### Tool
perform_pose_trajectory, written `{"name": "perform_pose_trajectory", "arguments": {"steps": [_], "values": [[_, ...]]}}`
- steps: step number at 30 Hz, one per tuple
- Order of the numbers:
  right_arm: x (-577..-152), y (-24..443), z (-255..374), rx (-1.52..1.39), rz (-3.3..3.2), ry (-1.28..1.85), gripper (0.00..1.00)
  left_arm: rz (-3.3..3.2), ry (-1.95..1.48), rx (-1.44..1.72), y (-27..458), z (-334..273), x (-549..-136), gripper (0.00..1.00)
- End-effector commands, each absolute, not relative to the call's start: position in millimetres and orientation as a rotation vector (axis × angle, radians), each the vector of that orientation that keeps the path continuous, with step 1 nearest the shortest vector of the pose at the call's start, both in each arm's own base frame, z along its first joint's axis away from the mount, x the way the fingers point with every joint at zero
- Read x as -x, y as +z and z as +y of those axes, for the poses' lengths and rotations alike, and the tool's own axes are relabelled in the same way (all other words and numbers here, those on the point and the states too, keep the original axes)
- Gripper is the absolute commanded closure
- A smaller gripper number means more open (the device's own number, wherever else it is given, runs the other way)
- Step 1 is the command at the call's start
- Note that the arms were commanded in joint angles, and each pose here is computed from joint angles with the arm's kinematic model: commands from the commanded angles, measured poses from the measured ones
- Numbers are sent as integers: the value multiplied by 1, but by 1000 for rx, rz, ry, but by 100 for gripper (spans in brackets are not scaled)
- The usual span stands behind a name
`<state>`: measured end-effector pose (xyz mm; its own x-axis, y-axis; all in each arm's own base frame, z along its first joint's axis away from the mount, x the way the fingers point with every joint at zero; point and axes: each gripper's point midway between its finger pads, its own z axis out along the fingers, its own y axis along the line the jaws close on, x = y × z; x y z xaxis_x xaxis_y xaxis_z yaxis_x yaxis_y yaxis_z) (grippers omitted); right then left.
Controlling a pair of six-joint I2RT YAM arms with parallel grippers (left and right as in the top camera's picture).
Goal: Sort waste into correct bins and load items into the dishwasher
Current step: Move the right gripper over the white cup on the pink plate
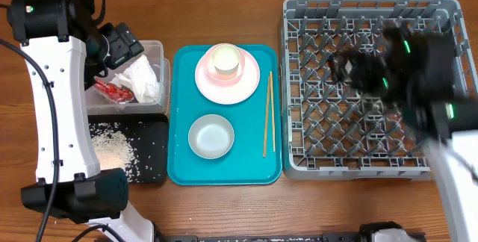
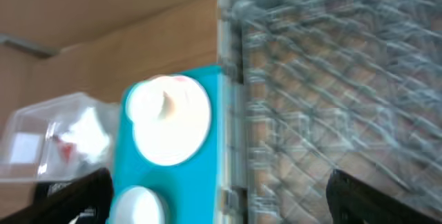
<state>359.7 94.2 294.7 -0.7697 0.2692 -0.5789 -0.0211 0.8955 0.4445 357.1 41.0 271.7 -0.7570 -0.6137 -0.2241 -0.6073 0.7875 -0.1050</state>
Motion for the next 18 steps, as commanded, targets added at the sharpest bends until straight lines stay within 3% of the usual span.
{"name": "perform_pose_trajectory", "arguments": {"steps": [1,9,11,15,18], "values": [[-397,308,146,-54,2436,644,0,2730,-44,928,275,40,-356,0],[-447,295,250,158,2367,773,0,2730,-44,929,275,40,-356,0],[-445,286,261,181,2386,773,19,2730,-44,928,275,40,-356,0],[-437,255,284,231,2463,774,43,2730,-44,928,275,40,-356,0],[-434,225,304,270,2518,713,52,2730,-44,928,275,40,-356,0]]}}
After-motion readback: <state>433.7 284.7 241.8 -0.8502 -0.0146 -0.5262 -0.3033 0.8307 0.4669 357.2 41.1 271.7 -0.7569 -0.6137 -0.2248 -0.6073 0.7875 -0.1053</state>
